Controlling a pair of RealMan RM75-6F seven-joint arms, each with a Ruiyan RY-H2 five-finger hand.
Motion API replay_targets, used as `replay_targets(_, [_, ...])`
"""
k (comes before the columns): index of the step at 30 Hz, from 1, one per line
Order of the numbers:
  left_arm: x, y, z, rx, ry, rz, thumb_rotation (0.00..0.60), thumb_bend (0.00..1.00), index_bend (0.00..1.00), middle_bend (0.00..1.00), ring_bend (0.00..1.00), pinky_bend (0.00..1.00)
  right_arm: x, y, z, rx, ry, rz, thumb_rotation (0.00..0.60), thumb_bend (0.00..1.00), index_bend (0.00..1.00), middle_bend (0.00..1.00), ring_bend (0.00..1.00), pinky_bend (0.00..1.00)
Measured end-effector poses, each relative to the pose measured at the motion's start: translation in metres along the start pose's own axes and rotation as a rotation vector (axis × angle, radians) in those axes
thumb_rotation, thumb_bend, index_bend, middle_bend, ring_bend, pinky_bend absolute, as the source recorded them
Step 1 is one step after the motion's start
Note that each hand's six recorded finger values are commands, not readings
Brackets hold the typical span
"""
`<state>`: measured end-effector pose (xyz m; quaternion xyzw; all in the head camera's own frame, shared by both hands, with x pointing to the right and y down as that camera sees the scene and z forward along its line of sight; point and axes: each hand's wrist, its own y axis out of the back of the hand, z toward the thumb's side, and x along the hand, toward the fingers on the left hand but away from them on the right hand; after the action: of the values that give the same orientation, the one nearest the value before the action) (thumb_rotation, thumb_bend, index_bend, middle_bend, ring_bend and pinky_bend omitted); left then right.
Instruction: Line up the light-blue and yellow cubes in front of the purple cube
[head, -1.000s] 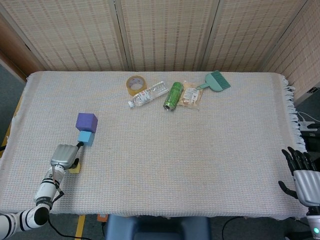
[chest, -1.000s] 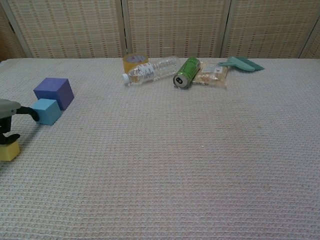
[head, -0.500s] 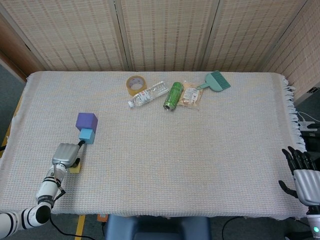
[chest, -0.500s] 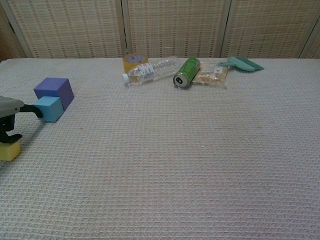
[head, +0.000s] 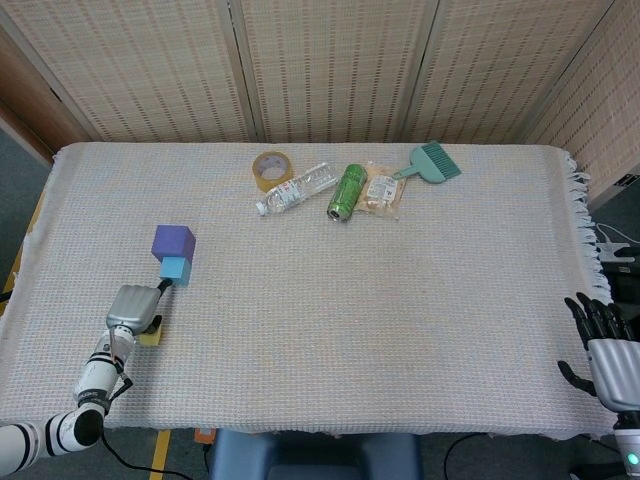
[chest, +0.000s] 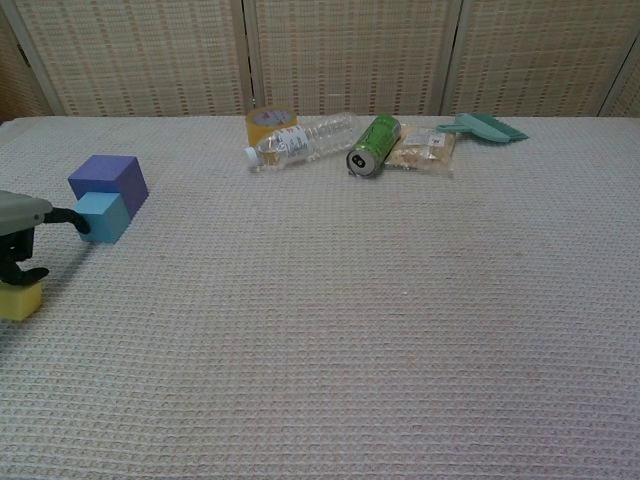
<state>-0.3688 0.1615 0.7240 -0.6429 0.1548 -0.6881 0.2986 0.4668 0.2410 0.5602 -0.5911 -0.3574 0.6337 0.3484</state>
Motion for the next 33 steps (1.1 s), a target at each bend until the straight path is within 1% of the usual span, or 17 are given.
replay_targets(2, [0.0,0.0,0.0,0.001,0.0,0.0,0.6,0.38,0.19,1.0,1.0,1.0,0.0,0.0,0.0,-0.001,-0.002,-0.002,0.6,0.0,0.0,0.0,0.0,0.0])
replay_targets(4, [-0.001,0.001,0.001,0.002,-0.001,0.005,0.6,0.38,0.21,1.0,1.0,1.0,0.001,0.0,0.0,0.0,-0.001,-0.002,0.6,0.0,0.0,0.0,0.0,0.0])
replay_targets(19, [-0.021,0.01,0.007,-0.011,-0.025,0.066,0.6,0.38,0.21,1.0,1.0,1.0,0.004,0.0,0.003,0.002,0.013,-0.001,0.6,0.0,0.0,0.0,0.0,0.0])
replay_targets(24, [-0.042,0.015,0.008,-0.023,-0.04,0.12,0.6,0.36,0.21,1.0,1.0,1.0,0.005,-0.001,0.005,0.005,0.021,0.002,0.6,0.0,0.0,0.0,0.0,0.0])
replay_targets(28, [-0.062,0.013,0.006,-0.035,-0.051,0.156,0.6,0.35,0.21,1.0,1.0,1.0,0.006,-0.002,0.007,0.007,0.03,0.005,0.6,0.0,0.0,0.0,0.0,0.0])
replay_targets(33, [-0.082,-0.003,0.005,-0.049,-0.061,0.137,0.6,0.34,0.21,1.0,1.0,1.0,0.007,-0.003,0.01,0.01,0.04,0.009,0.6,0.0,0.0,0.0,0.0,0.0])
